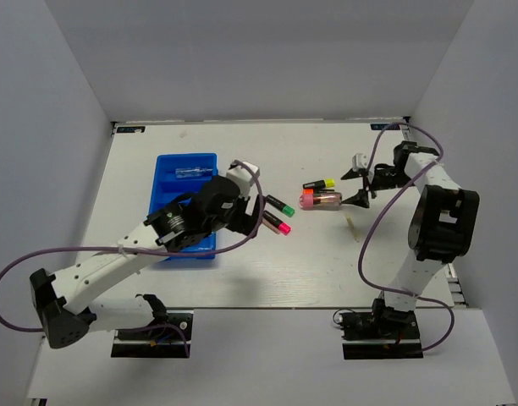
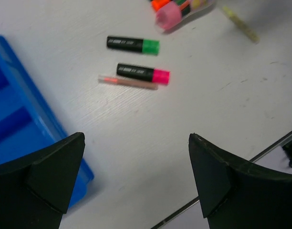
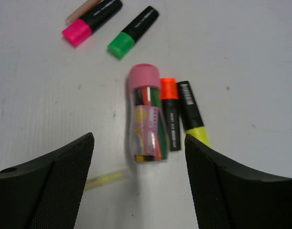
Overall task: Sort the stationery into containers
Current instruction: Pick up the stationery from the center of the board, then place the stationery in the storage box, then pick up the pen from the center of the board.
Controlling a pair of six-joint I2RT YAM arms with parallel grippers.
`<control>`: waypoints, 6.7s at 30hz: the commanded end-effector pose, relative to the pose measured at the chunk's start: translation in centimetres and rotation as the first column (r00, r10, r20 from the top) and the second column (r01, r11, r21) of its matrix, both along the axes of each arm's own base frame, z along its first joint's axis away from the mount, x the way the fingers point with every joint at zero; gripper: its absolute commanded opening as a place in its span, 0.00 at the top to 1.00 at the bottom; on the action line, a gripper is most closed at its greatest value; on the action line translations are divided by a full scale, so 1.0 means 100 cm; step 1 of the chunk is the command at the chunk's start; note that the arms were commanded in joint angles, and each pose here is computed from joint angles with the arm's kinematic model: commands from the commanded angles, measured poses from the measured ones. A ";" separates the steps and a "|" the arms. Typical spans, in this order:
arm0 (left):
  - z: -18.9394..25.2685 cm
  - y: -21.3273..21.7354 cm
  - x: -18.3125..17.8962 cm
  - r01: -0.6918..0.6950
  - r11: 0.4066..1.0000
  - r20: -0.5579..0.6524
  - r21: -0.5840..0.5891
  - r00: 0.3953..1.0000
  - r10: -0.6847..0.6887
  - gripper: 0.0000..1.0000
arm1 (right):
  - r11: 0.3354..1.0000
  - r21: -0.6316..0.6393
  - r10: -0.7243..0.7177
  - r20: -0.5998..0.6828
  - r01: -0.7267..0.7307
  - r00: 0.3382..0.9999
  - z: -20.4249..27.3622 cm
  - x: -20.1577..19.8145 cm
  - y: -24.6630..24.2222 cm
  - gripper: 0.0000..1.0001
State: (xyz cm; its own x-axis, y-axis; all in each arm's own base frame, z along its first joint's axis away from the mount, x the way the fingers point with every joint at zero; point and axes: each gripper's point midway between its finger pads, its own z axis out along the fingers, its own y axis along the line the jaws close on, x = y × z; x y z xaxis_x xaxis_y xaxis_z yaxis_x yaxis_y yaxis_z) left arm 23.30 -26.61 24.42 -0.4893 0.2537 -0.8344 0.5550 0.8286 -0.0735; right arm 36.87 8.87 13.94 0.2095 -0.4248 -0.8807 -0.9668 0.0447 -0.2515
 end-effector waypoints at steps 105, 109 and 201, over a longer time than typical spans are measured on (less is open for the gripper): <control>0.043 0.085 -0.047 -0.054 0.975 0.182 -0.214 0.979 0.094 0.00 | 0.996 0.052 0.077 -0.090 -0.072 0.993 -0.007 -0.001 0.477 0.65; 0.041 0.085 -0.048 -0.054 0.976 0.175 -0.211 0.980 0.092 0.00 | 0.996 0.042 0.085 -0.094 -0.081 0.992 -0.008 -0.004 0.476 0.38; -0.204 -0.103 0.158 0.855 0.391 -0.114 0.340 0.451 -0.885 0.23 | 0.937 -0.073 -0.344 -0.354 0.341 0.869 0.038 -0.147 0.078 0.17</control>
